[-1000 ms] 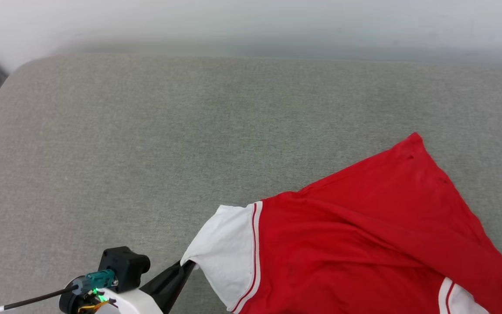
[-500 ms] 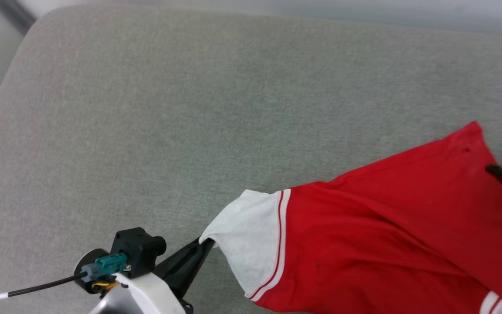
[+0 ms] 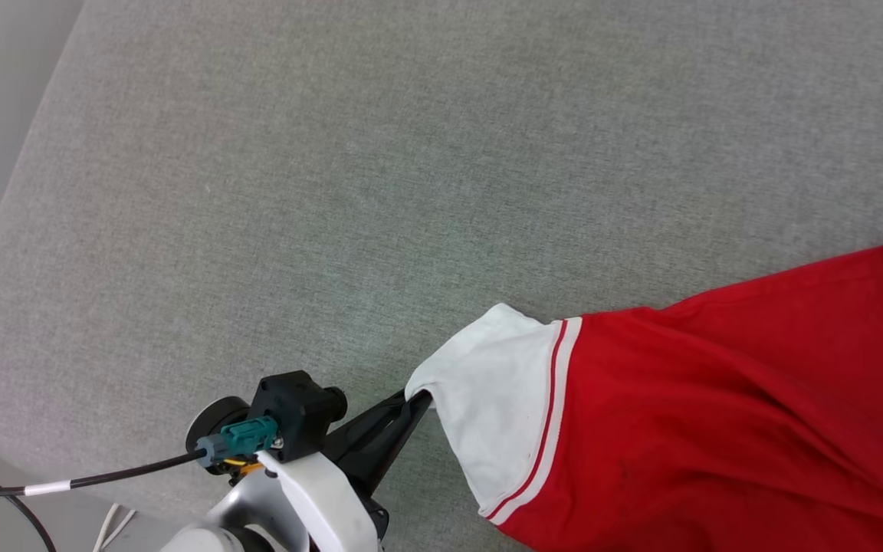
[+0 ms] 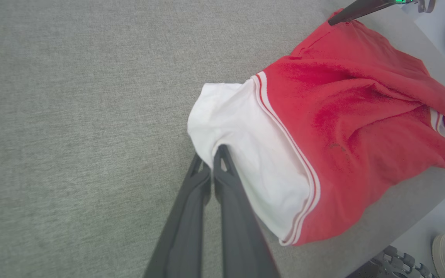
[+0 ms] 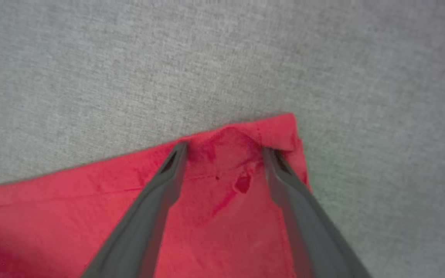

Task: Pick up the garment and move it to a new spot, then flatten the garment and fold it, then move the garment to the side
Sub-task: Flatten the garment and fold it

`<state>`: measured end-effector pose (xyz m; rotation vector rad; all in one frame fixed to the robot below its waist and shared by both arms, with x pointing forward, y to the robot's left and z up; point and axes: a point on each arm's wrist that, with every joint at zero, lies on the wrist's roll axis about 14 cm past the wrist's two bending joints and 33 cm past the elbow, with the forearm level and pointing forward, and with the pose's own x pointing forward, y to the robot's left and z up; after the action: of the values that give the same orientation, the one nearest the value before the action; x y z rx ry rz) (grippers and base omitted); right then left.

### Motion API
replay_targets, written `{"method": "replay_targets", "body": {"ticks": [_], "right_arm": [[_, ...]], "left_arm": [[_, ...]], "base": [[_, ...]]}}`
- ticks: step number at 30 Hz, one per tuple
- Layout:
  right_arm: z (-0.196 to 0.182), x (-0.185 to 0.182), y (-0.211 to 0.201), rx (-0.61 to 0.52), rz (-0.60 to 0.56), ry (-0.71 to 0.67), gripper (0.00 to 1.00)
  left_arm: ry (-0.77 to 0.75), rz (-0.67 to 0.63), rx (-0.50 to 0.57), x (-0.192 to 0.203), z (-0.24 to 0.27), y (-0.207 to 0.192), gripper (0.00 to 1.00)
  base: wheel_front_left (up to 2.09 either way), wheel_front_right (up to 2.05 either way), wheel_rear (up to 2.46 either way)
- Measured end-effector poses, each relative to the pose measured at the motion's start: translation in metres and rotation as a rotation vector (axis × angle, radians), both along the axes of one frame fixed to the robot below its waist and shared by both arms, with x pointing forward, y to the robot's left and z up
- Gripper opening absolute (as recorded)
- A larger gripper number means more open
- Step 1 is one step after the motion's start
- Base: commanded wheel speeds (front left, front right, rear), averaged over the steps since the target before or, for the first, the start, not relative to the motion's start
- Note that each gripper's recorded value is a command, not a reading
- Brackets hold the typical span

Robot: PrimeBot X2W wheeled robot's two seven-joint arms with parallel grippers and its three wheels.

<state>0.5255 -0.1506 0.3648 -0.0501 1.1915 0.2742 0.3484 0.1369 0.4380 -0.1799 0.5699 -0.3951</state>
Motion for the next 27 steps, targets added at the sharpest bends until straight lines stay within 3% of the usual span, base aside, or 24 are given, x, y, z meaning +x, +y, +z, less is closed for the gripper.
{"method": "replay_targets", "body": {"ticks": [4, 5, 6, 17, 27], "right_arm": [[-0.011, 0.002, 0.004, -0.011, 0.022, 0.018, 1.0], [-0.013, 0.002, 0.004, -0.02, 0.031, 0.024, 0.43], [-0.013, 0.001, 0.004, -0.029, 0.041, 0.028, 0.0], [0.003, -0.005, -0.004, -0.006, 0.011, -0.029, 0.0], [0.09, -0.004, -0.007, 0.092, -0.003, -0.296, 0.0]], "left_arm": [[0.006, 0.014, 0.006, 0.002, -0.004, 0.004, 0.0], [0.008, 0.017, 0.007, 0.002, -0.005, 0.005, 0.0], [0.01, 0.02, 0.009, 0.001, -0.006, 0.006, 0.0], [-0.043, 0.03, 0.008, 0.001, 0.007, 0.009, 0.0], [-0.204, 0.029, 0.004, 0.0, 0.056, 0.009, 0.0]], "base": [[0.0, 0.0, 0.0], [0.0, 0.0, 0.0], [0.0, 0.0, 0.0], [0.0, 0.0, 0.0], [0.0, 0.0, 0.0]]}}
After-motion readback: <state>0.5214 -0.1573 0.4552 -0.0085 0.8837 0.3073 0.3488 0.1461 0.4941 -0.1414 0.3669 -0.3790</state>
